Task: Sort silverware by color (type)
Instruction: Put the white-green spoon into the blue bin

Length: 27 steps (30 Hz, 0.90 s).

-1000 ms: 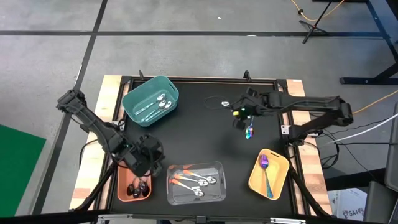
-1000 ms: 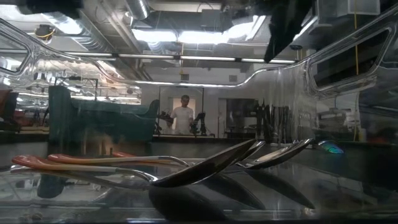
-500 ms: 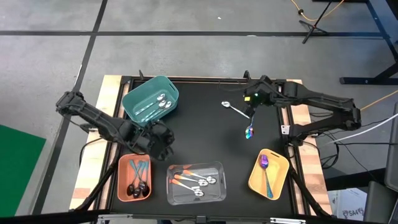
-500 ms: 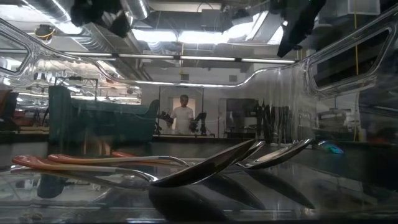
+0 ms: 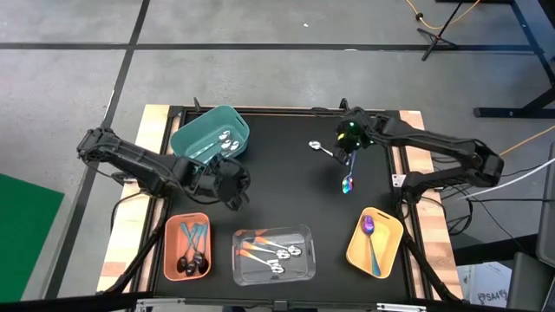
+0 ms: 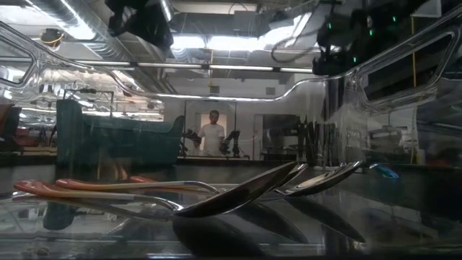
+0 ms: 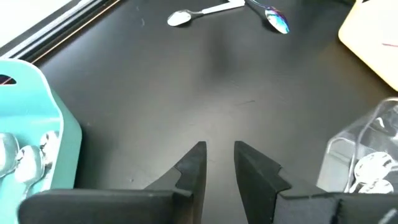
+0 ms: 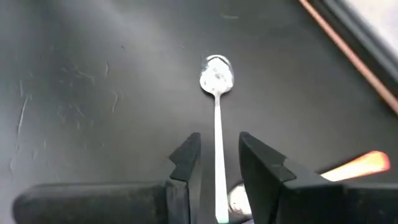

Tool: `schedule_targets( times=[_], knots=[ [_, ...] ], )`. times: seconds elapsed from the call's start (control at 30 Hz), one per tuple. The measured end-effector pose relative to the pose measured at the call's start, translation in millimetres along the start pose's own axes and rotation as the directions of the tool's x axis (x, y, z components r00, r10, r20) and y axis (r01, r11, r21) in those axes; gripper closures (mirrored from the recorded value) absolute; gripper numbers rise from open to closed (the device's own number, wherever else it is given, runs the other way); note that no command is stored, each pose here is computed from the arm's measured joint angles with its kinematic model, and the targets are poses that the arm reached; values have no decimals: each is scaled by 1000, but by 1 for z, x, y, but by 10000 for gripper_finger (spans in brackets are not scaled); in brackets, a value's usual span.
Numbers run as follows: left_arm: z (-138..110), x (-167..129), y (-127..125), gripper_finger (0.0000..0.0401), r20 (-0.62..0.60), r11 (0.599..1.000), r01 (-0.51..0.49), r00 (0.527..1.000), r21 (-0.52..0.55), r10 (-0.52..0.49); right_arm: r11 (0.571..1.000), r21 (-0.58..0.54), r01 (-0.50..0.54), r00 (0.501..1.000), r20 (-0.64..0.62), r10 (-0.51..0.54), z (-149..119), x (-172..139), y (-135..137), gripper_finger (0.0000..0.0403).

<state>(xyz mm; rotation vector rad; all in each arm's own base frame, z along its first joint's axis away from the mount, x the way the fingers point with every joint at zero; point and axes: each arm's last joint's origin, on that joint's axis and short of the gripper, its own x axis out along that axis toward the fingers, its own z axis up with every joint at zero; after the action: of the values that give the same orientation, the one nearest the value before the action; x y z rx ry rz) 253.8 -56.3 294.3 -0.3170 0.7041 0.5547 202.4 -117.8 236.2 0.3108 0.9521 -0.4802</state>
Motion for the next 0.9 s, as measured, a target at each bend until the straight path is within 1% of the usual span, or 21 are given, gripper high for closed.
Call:
schedule_targets(
  times=[0.2,0.53,0.8,0.9],
  knots=[
    [2,2,3,325,0,1000,-10,1000,-9,10,997,49,-64,998,25,62,-23,24,-13,309],
    [2,2,3,325,-1,1000,-11,1000,-9,11,996,58,-67,997,-18,69,-58,47,-15,309],
    [2,2,3,325,-1,1000,-11,1000,-10,11,996,46,-71,996,59,68,-72,59,-15,309],
    [2,2,3,325,-1,1000,-11,1000,-11,11,997,32,-70,996,60,68,-75,60,-15,309]
  ],
)
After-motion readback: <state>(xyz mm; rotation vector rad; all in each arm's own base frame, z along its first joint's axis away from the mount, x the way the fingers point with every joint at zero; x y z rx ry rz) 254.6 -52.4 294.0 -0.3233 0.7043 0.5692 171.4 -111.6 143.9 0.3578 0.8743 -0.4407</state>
